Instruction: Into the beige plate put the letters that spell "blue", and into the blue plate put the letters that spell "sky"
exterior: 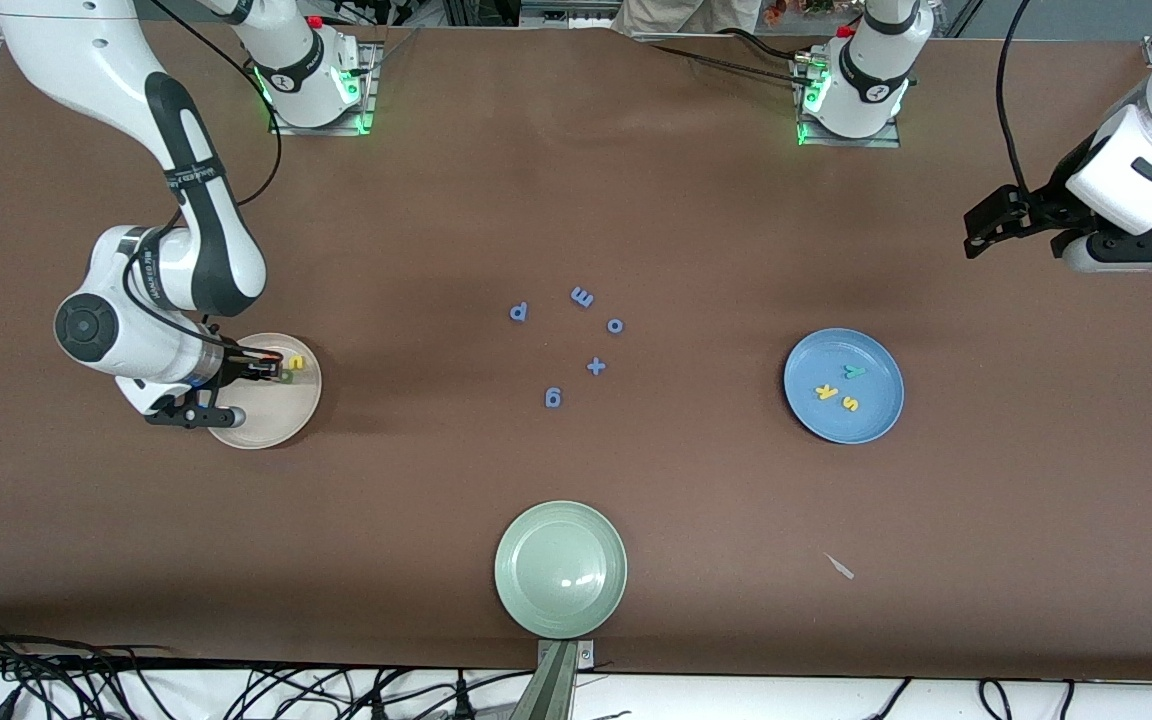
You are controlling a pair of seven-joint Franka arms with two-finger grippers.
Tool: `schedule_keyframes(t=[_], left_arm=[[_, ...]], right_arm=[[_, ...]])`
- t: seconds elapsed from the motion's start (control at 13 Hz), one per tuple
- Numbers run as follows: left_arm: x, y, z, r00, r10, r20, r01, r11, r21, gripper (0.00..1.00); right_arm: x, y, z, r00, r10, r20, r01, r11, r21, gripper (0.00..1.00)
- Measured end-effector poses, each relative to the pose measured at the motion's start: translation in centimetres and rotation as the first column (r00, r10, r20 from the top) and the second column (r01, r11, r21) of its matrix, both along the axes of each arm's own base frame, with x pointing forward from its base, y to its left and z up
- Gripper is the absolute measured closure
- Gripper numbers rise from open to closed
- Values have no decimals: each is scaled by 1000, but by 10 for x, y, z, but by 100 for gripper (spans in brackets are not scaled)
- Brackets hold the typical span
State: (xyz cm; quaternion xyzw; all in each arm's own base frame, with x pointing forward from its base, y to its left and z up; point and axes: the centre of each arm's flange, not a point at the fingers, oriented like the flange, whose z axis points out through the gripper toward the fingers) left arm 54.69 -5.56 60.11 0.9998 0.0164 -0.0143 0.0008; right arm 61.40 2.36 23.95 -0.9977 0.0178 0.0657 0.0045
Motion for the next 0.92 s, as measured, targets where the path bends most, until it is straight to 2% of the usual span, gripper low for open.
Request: schedule_keyframes(t=[0.23, 0.31, 0.38, 0.54, 0.69, 0.92], left_arm=[[0, 0, 0, 1000, 0, 0, 0, 1000, 0, 0], [0, 0, 0, 1000, 0, 0, 0, 1000, 0, 0], [0, 0, 0, 1000, 0, 0, 0, 1000, 0, 0], [0, 0, 0, 1000, 0, 0, 0, 1000, 0, 0], [0, 0, 0, 1000, 0, 0, 0, 1000, 0, 0], [0, 0, 0, 1000, 0, 0, 0, 1000, 0, 0]], right_arm=[[6, 4, 9, 1000, 6, -4, -6, 1000, 3, 26], [9, 5, 14, 1000, 7, -16, -7, 1000, 5, 26], [13, 7, 22, 1000, 3, -26, -3, 1000, 7, 21], [23, 12, 42, 999, -6, -33, 7, 1000, 10, 4], [30, 20, 57, 1000, -5, -22, 5, 1000, 11, 0], [31, 25, 94, 1000, -2, -18, 2, 1000, 23, 0]])
